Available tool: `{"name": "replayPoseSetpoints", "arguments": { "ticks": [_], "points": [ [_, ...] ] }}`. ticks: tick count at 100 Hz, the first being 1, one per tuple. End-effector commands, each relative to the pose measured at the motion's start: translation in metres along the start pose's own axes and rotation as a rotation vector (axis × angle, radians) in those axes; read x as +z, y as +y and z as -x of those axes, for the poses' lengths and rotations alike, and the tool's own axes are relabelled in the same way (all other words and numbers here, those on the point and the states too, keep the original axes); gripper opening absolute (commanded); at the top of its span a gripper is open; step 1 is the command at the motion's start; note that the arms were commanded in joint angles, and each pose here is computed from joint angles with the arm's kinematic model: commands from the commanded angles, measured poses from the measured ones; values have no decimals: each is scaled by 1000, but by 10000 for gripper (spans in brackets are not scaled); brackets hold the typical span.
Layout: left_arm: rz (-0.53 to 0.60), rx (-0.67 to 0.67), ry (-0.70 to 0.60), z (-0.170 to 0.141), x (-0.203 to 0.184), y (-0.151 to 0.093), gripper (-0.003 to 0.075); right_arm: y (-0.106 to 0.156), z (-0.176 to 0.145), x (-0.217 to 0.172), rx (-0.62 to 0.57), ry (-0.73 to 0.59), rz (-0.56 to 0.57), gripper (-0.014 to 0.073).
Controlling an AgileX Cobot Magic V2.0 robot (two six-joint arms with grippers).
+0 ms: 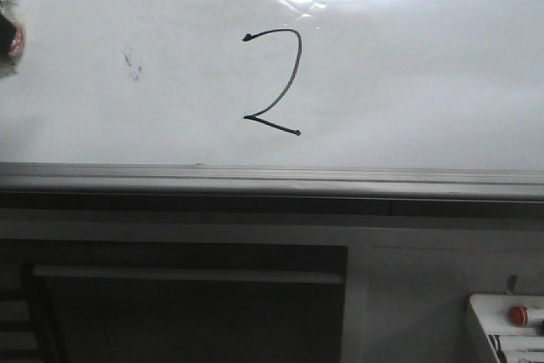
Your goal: Write number 2 on whiteboard
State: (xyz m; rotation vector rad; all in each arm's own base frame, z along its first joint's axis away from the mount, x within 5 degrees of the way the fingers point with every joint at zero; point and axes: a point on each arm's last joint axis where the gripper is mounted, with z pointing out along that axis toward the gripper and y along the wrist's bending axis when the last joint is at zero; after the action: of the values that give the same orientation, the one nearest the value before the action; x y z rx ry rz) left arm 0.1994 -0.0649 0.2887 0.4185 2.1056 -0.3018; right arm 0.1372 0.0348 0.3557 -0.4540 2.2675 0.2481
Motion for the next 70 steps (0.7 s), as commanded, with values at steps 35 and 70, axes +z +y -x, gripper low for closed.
{"name": "replayPoseSetpoints", "arguments": {
  "ticks": [35, 70],
  "points": [
    [280, 72, 87, 30, -68, 16, 394, -12, 3, -13, 145, -122, -169, 280],
    [228, 60, -239, 16, -99, 1, 388, -1, -34, -37, 171, -355, -224, 277]
  ]
}}
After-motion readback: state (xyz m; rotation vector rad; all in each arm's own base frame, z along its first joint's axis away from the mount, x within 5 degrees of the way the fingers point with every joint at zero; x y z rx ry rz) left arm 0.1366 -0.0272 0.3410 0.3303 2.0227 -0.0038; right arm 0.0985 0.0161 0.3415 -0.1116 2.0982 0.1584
